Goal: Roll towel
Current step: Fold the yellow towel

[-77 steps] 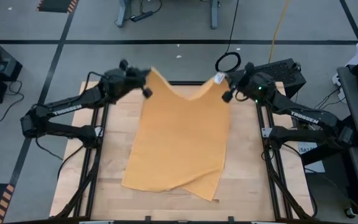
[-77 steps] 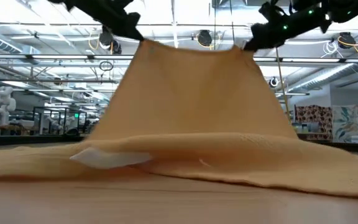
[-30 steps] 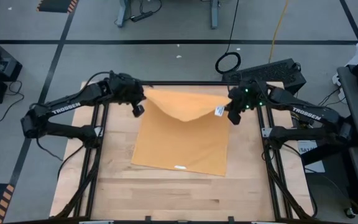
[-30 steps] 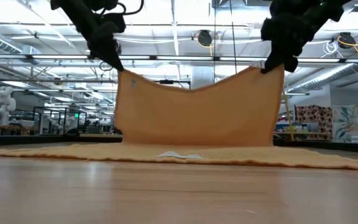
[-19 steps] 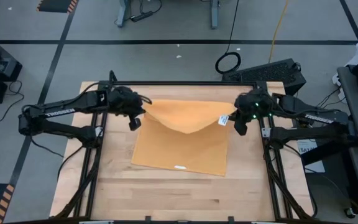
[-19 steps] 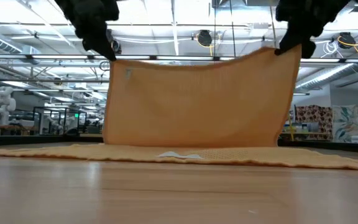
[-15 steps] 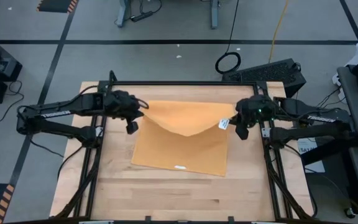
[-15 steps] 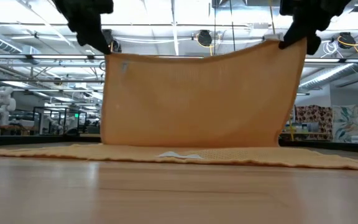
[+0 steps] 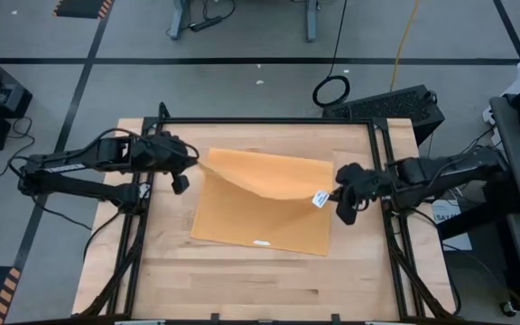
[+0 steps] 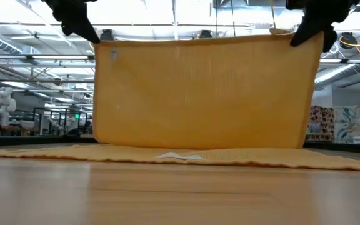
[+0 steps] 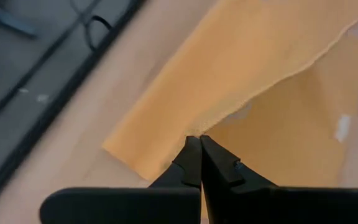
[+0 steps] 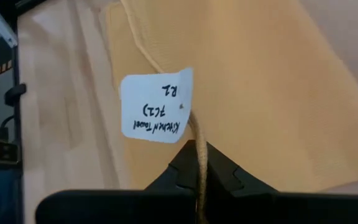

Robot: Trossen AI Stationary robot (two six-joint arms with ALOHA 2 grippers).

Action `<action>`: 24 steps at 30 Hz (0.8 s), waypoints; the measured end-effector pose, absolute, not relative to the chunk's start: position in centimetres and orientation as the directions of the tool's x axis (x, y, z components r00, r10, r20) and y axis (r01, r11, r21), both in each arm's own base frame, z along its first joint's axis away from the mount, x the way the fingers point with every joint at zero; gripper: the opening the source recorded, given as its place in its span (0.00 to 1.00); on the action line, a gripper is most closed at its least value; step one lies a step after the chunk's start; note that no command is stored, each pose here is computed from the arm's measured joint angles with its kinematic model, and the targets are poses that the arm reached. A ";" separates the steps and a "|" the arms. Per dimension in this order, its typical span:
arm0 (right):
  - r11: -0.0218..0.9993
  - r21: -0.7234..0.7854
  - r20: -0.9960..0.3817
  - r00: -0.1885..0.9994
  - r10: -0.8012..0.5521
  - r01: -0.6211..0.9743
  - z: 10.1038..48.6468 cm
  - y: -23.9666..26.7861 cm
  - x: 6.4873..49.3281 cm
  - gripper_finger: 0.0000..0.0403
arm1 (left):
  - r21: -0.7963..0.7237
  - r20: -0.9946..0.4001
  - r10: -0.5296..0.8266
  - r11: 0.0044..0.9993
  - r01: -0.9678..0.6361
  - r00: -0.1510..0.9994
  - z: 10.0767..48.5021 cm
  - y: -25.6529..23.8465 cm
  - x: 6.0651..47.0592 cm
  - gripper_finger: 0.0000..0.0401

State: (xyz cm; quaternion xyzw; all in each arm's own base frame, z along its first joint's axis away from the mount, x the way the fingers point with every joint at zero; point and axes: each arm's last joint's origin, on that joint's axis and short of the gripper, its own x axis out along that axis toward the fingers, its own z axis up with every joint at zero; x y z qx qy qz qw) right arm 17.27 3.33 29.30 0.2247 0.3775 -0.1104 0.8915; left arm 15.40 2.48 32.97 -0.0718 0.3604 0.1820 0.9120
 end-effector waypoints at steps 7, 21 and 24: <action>0.869 0.317 -0.760 0.650 -0.006 0.379 28.1 6.2 18.0 0.00 | -0.095 -0.757 0.134 0.946 -0.310 0.640 32.2 0.9 15.3 0.00; 0.863 0.324 -0.807 0.590 0.037 0.388 25.4 10.4 19.9 0.00 | -0.124 -0.801 0.064 0.955 -0.270 0.595 31.5 -0.9 15.8 0.00; 0.859 0.324 -0.819 0.572 0.045 0.396 24.9 11.1 19.9 0.00 | -0.125 -0.822 0.046 0.958 -0.259 0.568 31.1 -1.6 16.3 0.00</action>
